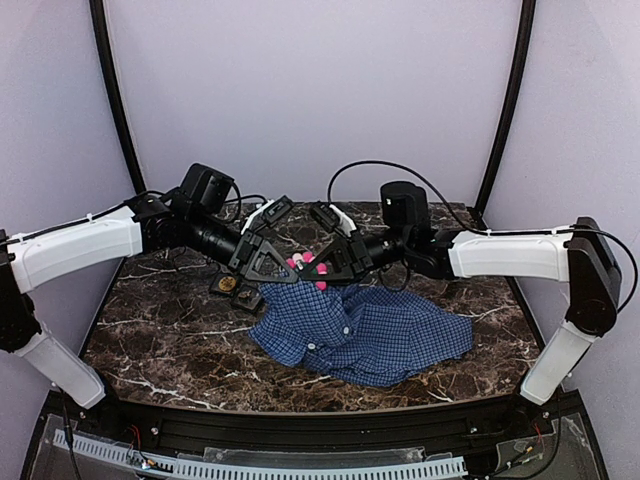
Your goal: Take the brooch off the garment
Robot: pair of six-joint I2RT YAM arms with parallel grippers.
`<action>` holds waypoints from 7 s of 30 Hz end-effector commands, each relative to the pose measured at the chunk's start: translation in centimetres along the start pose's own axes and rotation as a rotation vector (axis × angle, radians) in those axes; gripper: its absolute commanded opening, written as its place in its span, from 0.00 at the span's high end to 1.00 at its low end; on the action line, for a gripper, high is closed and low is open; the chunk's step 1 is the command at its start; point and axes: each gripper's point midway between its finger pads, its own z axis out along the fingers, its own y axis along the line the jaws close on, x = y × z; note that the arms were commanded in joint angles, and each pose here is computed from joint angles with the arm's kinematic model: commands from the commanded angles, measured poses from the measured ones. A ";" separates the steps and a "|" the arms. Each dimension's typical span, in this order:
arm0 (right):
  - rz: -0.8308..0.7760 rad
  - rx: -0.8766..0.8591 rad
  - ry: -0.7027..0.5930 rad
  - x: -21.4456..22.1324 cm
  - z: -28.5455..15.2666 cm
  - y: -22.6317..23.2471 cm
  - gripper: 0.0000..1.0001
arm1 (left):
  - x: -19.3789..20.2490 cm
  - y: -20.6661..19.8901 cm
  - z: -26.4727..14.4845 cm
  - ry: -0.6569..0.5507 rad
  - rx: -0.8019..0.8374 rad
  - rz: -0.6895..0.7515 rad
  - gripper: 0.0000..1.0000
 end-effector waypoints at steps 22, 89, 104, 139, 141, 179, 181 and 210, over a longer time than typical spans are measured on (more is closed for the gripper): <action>0.280 0.162 0.069 1.2 1.6 -7.6 0.87 | -2.0 -2.2 0.0 -0.004 0.026 0.148 0.99; -0.139 0.325 -0.007 -1.1 -0.1 -0.9 0.46 | 2.1 2.8 0.8 0.058 -0.054 -0.041 0.99; -0.136 0.350 0.014 -0.7 0.5 -1.8 0.65 | 2.0 2.7 0.6 0.050 -0.059 -0.044 0.99; -0.149 0.402 -0.014 -0.8 -0.2 -1.9 1.00 | 2.5 3.2 0.4 0.034 -0.086 -0.046 0.44; -0.160 0.436 -0.001 -0.8 -0.5 -2.2 1.00 | 2.8 3.4 0.4 0.039 -0.091 -0.052 0.40; -0.079 0.683 -0.059 -1.0 -6.6 -4.7 1.00 | 4.7 4.2 -1.0 0.056 -0.125 -0.065 0.99; -0.068 0.656 -0.113 -2.3 -7.5 -4.2 1.00 | 5.6 4.3 -0.5 0.099 -0.142 -0.039 0.91; -0.243 0.172 -0.262 -6.5 -4.5 7.0 1.00 | -8.2 -4.5 -3.9 -0.366 0.051 0.036 0.19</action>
